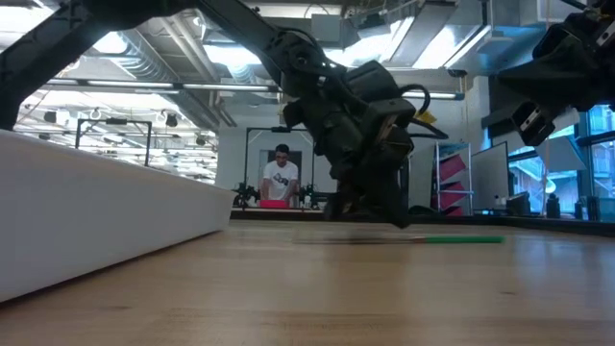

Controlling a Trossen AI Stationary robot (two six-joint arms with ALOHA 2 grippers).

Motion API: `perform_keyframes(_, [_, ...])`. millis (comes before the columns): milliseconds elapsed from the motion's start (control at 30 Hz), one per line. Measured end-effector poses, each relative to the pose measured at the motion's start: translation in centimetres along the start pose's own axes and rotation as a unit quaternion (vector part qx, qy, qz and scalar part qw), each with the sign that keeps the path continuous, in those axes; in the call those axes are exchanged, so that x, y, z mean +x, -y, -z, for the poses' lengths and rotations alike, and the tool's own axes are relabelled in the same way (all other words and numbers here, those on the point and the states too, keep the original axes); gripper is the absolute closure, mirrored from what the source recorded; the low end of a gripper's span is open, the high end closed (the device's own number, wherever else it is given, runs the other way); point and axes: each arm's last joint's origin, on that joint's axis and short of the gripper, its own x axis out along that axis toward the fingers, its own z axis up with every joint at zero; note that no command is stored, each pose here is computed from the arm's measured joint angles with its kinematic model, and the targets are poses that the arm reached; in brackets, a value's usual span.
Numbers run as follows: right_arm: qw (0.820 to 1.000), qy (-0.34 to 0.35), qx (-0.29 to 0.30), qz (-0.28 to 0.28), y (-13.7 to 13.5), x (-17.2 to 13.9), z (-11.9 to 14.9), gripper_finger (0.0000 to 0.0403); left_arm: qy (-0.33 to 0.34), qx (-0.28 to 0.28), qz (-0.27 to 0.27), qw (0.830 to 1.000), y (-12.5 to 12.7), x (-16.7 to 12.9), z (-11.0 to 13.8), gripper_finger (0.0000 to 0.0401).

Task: Sort silverware
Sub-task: Put the green knife on the silverware tray

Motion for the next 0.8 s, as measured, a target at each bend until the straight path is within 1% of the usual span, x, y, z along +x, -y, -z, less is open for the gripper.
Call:
perform_keyframes(100, [1.0,0.0,0.0,0.0,0.0,0.0,0.0,0.0397,0.001,0.021,-0.007,1.0,0.3,0.2,0.1,0.0396])
perform_keyframes(233, [1.0,0.0,0.0,0.0,0.0,0.0,0.0,0.0397,0.0,0.031,-0.005,1.0,0.9,0.4,0.3,0.0396])
perform_keyframes(333, [1.0,0.0,0.0,0.0,0.0,0.0,0.0,0.0397,0.0,0.063,-0.002,0.998,1.4,0.7,0.4,0.0395])
perform_keyframes(400, [1.0,0.0,0.0,0.0,0.0,0.0,0.0,0.0397,0.005,0.091,0.002,0.996,1.8,0.9,0.5,0.0386])
perform_keyframes(500, [1.0,0.0,0.0,0.0,0.0,0.0,0.0,0.0397,0.027,0.113,-0.004,0.993,2.6,1.2,0.3,0.0357])
perform_keyframes(567, [1.0,-0.003,-0.003,0.001,0.0,0.0,0.1,0.0397,0.041,0.13,-0.025,0.99,3.0,1.4,0.3,0.0331])
perform_keyframes(667, [1.0,-0.022,-0.015,0.009,0.2,0.0,0.4,0.0397,0.056,0.168,-0.082,0.981,3.6,1.8,0.6,0.0298])
perform_keyframes(800, [0.999,-0.042,-0.018,-0.009,0.2,0.0,0.7,0.0397,0.055,0.221,-0.122,0.966,4.5,2.3,1.1,0.0275])
